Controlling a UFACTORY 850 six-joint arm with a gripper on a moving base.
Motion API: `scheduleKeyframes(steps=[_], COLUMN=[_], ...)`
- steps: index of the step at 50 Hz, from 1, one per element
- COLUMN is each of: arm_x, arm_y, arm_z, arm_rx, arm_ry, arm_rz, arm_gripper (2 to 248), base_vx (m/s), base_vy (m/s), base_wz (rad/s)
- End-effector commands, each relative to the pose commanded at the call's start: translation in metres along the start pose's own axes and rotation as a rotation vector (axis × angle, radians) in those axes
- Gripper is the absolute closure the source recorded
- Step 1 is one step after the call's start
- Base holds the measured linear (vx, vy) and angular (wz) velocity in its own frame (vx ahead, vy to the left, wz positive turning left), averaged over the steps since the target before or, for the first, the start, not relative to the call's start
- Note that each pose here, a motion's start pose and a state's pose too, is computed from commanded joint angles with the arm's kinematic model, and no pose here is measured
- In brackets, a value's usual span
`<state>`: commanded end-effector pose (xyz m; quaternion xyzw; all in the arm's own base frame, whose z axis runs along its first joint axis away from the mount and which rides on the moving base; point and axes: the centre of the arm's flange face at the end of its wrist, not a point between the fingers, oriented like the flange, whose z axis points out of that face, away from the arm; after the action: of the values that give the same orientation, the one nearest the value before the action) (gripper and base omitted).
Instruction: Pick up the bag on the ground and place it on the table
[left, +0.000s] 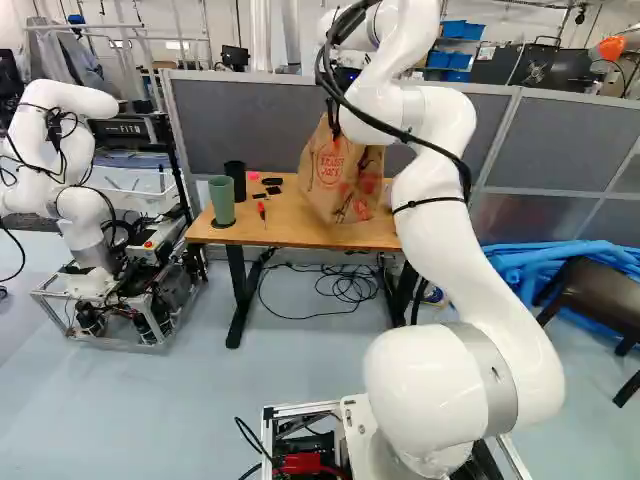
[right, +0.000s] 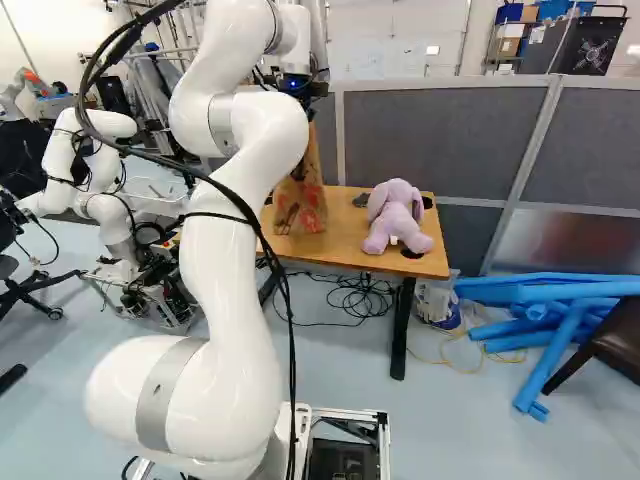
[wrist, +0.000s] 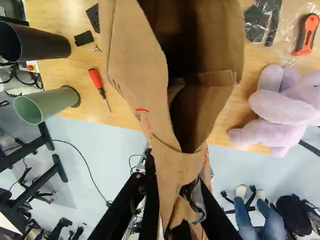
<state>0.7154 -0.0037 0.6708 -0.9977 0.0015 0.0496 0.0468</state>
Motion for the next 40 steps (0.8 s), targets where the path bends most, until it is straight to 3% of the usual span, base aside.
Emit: scheduleKeyframes(steps=[40], arm_x=[0.008], arm_y=[0.022], arm_z=[0.070], arm_rx=[0.000], arm_ry=[0.041], arm_rz=[0.040], arm_gripper=[229], base_vx=[0.000], base_vy=[0.000], base_wz=[0.000])
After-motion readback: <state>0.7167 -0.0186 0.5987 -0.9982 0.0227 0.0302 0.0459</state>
